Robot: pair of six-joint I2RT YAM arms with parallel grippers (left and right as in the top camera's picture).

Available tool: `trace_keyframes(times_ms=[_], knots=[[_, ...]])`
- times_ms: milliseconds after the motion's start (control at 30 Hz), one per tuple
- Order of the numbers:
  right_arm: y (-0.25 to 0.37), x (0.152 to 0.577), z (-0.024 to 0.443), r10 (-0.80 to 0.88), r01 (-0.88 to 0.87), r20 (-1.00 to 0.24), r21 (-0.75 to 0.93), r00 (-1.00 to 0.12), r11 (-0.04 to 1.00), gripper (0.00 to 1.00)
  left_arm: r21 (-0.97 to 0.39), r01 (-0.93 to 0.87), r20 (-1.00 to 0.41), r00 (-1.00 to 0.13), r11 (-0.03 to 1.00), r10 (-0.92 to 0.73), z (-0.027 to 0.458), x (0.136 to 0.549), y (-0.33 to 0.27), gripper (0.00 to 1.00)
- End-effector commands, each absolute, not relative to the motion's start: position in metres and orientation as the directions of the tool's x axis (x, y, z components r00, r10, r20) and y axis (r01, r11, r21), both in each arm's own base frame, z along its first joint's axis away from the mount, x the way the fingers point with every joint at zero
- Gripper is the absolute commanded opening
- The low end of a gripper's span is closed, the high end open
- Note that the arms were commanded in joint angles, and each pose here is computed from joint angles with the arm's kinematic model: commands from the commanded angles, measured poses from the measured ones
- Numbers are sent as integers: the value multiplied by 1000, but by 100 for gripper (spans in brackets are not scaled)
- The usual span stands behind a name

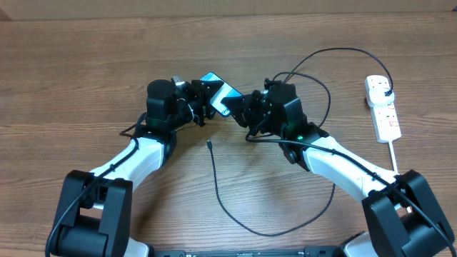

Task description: Plug charger to phone and switch on socket

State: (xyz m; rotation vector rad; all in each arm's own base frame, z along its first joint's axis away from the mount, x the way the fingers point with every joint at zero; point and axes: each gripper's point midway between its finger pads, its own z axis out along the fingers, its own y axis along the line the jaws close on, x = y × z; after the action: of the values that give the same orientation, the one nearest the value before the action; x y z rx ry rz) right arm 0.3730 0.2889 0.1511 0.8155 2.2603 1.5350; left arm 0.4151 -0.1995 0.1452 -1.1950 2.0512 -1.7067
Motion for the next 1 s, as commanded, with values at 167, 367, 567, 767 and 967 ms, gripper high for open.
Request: trace_keyframes(times_ms=[167,367,567,767,967], knots=[[282,370,140,636,382,128,881,-761,280,4,-883,-467,383,-661,-45,-646,153,409,-207,19],[282,367,135,652,456,203,856,-730,244,4,-894,-445,371,-673,-50,-640,158,411,-208,5],[286,360,135,625,482,251,845,-739,230,18,-905,-422,356,-681,-55,-639,164,412,-208,4],[289,355,145,527,355,160,888,-835,293,84,-917,-397,324,-687,-38,-651,164,415,-202,4],[253,368,159,504,178,-52,901,-862,397,91,-955,-292,187,-737,56,-650,162,420,-176,4]])
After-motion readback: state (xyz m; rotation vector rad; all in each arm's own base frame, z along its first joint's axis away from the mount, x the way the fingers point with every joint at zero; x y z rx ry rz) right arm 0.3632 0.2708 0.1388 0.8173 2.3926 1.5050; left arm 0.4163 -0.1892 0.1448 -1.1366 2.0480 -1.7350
